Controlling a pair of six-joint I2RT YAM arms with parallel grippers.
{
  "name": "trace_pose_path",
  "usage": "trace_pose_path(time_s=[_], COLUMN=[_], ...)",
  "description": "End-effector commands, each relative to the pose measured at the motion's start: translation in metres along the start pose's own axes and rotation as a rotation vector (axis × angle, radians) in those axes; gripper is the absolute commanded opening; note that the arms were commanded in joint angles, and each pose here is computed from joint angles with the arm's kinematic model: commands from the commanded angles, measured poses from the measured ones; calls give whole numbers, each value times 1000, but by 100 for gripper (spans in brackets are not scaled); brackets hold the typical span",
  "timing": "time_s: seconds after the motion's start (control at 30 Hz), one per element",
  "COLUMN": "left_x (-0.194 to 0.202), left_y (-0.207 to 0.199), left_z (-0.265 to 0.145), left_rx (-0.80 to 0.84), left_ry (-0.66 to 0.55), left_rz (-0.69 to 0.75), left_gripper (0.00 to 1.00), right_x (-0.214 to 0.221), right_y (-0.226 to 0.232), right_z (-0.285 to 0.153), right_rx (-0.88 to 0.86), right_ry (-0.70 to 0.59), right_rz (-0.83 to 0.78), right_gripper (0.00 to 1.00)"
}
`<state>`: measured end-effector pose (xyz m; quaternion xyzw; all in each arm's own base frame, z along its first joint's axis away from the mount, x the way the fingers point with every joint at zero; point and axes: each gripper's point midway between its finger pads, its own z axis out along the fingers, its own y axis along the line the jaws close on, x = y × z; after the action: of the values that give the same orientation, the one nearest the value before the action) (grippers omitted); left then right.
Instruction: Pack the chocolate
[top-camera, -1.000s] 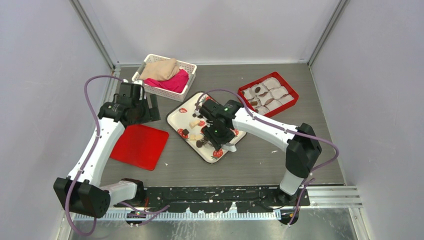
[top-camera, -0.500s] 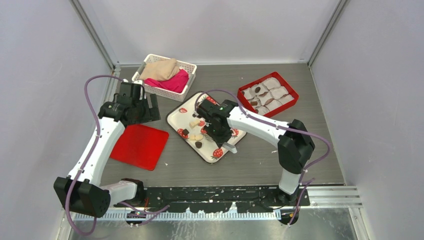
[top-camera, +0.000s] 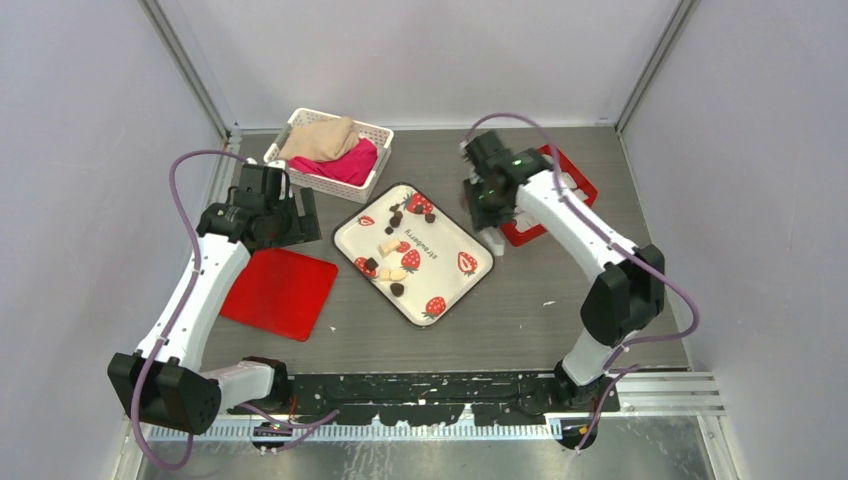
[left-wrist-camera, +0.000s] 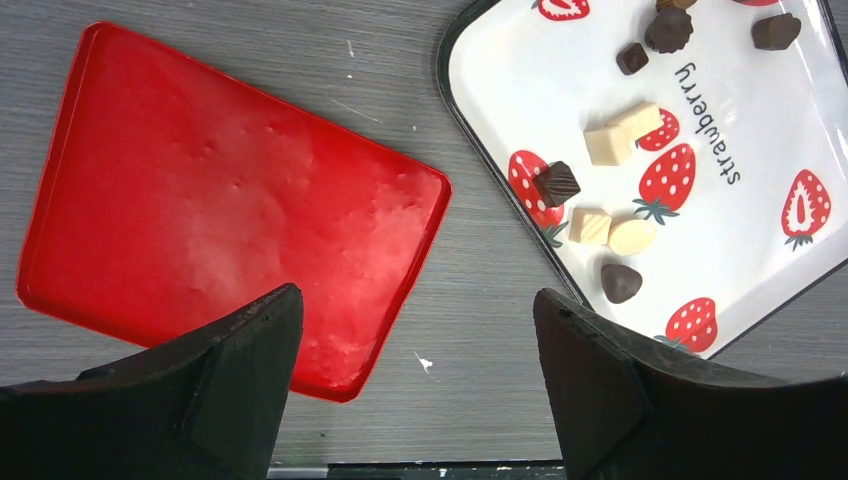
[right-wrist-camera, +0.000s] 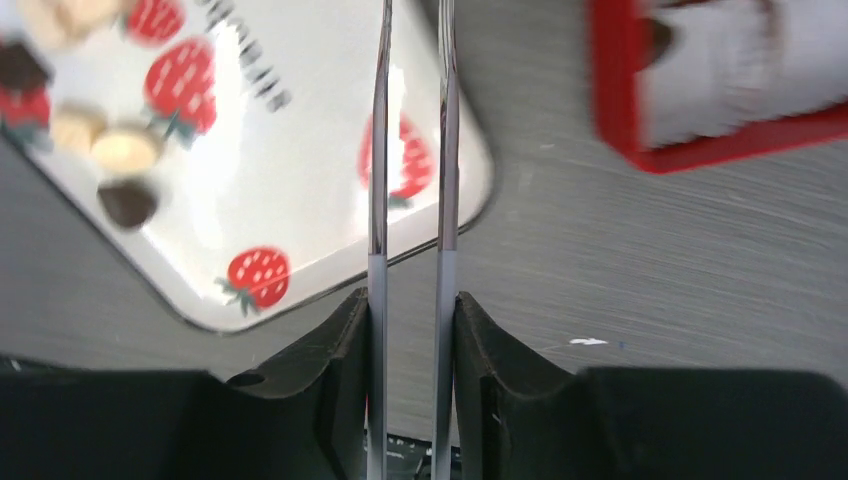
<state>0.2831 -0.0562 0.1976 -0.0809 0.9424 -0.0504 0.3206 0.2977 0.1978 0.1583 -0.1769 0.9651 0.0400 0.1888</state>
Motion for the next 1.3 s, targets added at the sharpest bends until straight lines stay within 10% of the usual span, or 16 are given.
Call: trace_pose_path(time_s=[0.0,1.07,1.27], left_x=[-19,-19,-21], left_y=[-7,-5,-7], left_z=[-7,-4,-3], left_rx=[34,22,25], left_ry=[-64,-58,-57], left_rz=[-8,2,-6], left_gripper=[86,86,86], right_x=[-34,-45,-51], right_y=[-81,-183,-188], right_z=[-39,36,45], right_rx=[85,78,89], right_ry=[-152,10,17], right_rz=[295,631,632], right_gripper=[2,4,19])
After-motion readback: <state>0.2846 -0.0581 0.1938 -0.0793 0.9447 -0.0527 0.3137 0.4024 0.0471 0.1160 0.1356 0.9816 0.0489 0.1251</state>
